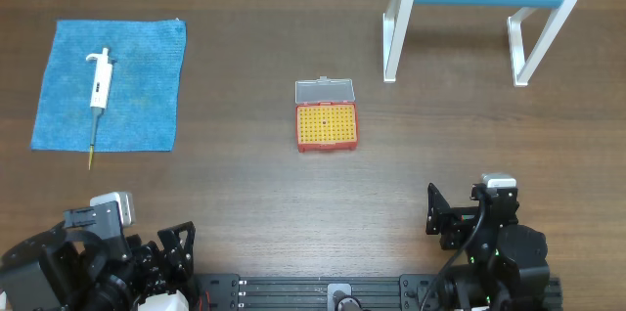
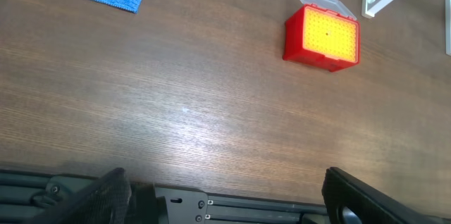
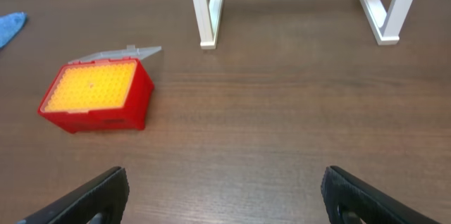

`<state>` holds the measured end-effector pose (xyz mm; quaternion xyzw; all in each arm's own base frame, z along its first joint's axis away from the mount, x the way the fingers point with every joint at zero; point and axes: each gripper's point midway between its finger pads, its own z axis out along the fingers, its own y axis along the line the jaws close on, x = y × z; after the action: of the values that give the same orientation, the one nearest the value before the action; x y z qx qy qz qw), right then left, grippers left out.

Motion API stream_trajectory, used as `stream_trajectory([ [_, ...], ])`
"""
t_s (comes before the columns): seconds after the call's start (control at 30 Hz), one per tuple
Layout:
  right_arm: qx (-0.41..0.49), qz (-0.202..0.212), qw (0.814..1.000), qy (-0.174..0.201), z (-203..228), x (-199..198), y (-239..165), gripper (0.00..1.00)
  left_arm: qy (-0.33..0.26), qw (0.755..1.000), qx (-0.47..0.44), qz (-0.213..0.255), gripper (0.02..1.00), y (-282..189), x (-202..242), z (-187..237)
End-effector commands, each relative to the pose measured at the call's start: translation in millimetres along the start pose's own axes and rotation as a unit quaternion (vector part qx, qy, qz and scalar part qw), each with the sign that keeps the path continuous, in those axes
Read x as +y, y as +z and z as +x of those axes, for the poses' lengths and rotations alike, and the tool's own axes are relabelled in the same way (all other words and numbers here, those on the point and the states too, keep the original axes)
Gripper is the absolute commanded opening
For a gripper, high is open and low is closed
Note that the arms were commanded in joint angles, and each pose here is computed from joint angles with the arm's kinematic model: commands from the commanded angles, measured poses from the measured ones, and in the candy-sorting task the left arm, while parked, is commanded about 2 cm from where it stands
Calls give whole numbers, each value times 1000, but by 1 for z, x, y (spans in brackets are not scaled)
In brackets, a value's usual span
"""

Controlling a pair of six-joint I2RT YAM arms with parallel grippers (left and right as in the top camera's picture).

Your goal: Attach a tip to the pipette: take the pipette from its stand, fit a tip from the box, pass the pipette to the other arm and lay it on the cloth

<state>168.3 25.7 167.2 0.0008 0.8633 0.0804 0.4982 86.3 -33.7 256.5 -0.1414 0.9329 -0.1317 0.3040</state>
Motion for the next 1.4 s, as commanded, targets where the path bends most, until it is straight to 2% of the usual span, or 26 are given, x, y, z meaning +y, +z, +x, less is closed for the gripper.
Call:
stream_trajectory([
  [0.03, -2, 9, 1000, -8, 1, -3, -1, 888, -3, 1000, 5, 10, 884, 1, -3, 3],
  [0.43, -2, 9, 1000, -8, 1, -3, -1, 886, -3, 1000, 6, 11, 882, 1, -3, 3],
  [0.5, -2, 9, 1000, -8, 1, -3, -1, 888, 8, 1000, 4, -2, 882, 1, 1, 2],
  [0.57, -2, 9, 1000, -8, 1, -3, -1, 888, 24, 999, -21, 4, 882, 1, -1, -10],
  [0.6, -2, 9, 1000, -8, 1, -3, -1, 886, 60, 994, -80, 32, 882, -1, -12, -38],
  [0.7, -2, 9, 1000, -8, 1, -3, -1, 886, 133, 970, -190, 70, 884, -1, -31, -86],
  [0.73, -2, 9, 1000, -8, 1, -3, -1, 886, 166, 956, -225, 84, 882, 0, -38, -99],
  [0.8, -2, 10, 1000, -8, 1, -3, -1, 888, 241, 913, -310, 108, 882, 12, -53, -123],
  [0.9, -2, 9, 1000, -8, 1, -3, -1, 888, 264, 878, -382, 117, 882, 32, -54, -134],
  [0.93, -2, 9, 1000, -8, 1, -3, -1, 886, 272, 856, -423, 118, 882, 43, -51, -135],
  [0.97, -2, 9, 1000, -8, 1, -3, -1, 886, 273, 844, -448, 113, 882, 52, -45, -134],
  [1.07, -2, 9, 1000, -8, 1, -3, -1, 886, 267, 825, -489, 94, 882, 71, -30, -128],
  [1.27, -2, 9, 1000, -8, 1, -3, -1, 886, 146, 853, -499, 46, 884, 113, 24, -116],
  [1.4, -2, 10, 1000, -8, 1, -3, -1, 888, 134, 870, -473, 27, 882, 135, 38, -107],
])
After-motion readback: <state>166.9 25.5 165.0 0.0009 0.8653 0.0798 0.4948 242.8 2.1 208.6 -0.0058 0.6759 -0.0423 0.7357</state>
